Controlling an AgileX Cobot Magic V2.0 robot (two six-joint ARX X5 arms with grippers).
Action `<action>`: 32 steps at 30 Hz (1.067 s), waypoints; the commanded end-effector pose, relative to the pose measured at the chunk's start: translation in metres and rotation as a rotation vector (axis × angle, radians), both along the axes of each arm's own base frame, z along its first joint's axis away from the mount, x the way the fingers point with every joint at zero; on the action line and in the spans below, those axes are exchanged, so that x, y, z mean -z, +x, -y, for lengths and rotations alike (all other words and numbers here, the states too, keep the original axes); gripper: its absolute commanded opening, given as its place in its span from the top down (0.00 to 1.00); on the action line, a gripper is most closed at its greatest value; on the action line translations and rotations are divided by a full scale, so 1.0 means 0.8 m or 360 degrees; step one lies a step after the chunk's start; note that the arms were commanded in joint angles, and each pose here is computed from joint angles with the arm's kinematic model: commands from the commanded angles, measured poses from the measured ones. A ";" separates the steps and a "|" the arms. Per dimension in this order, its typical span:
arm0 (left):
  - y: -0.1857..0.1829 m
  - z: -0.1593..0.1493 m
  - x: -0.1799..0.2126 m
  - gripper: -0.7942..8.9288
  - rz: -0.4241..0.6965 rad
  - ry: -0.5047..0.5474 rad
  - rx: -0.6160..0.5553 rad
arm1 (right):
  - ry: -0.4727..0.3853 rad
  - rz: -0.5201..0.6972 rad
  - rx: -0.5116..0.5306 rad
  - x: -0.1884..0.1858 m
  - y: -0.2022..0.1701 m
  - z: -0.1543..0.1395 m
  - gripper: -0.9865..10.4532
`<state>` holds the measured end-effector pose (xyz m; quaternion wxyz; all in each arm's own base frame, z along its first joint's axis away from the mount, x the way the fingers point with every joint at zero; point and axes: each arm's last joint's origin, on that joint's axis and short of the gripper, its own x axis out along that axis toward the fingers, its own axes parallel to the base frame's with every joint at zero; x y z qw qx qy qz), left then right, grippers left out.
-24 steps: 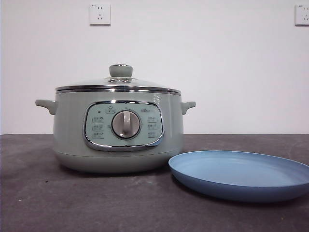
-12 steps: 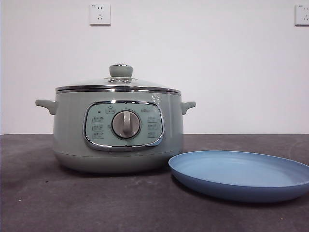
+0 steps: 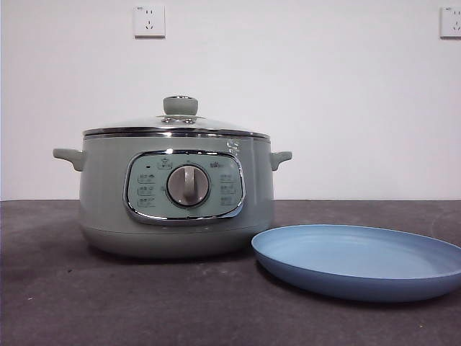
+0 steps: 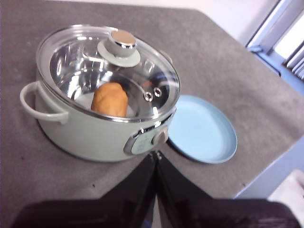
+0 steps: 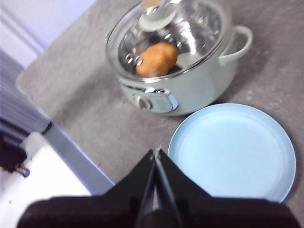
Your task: Take the potato out from the steamer,put the potato on the plate,close the lid
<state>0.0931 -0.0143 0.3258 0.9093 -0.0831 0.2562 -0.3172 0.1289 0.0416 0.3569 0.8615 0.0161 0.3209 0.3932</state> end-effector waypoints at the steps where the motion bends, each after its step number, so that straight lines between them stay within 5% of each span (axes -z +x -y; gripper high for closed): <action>1: 0.001 0.000 -0.001 0.92 0.0035 0.0052 0.0037 | -0.0036 0.0045 -0.0062 0.000 0.003 -0.003 0.92; 4: 0.001 0.000 0.000 0.83 0.0019 0.0048 0.0034 | -0.0036 0.0031 -0.0062 0.001 0.005 -0.003 0.90; 6: 0.001 0.000 0.000 0.53 0.0019 0.0050 0.0029 | -0.0034 0.0027 -0.0059 0.001 0.005 -0.003 0.80; 8: 0.001 0.000 0.000 0.25 0.0022 0.0052 0.0026 | -0.0018 0.0017 -0.0040 0.001 0.006 -0.003 0.58; 9: 0.002 0.000 -0.001 0.22 0.0025 0.0052 0.0026 | -0.0011 0.0011 -0.0033 0.001 0.006 -0.003 0.48; 12: 0.002 0.000 -0.002 0.22 0.0048 0.0054 0.0026 | 0.0000 -0.0004 -0.0021 0.001 0.006 -0.003 0.31; 22: 0.017 -0.001 -0.011 0.22 0.0115 0.0006 -0.0006 | 0.0000 -0.0003 -0.0021 0.000 0.006 -0.003 0.31; 32: 0.087 0.014 -0.059 0.22 0.0199 0.0054 0.0063 | 0.0000 -0.0002 -0.0021 0.000 0.006 -0.004 0.31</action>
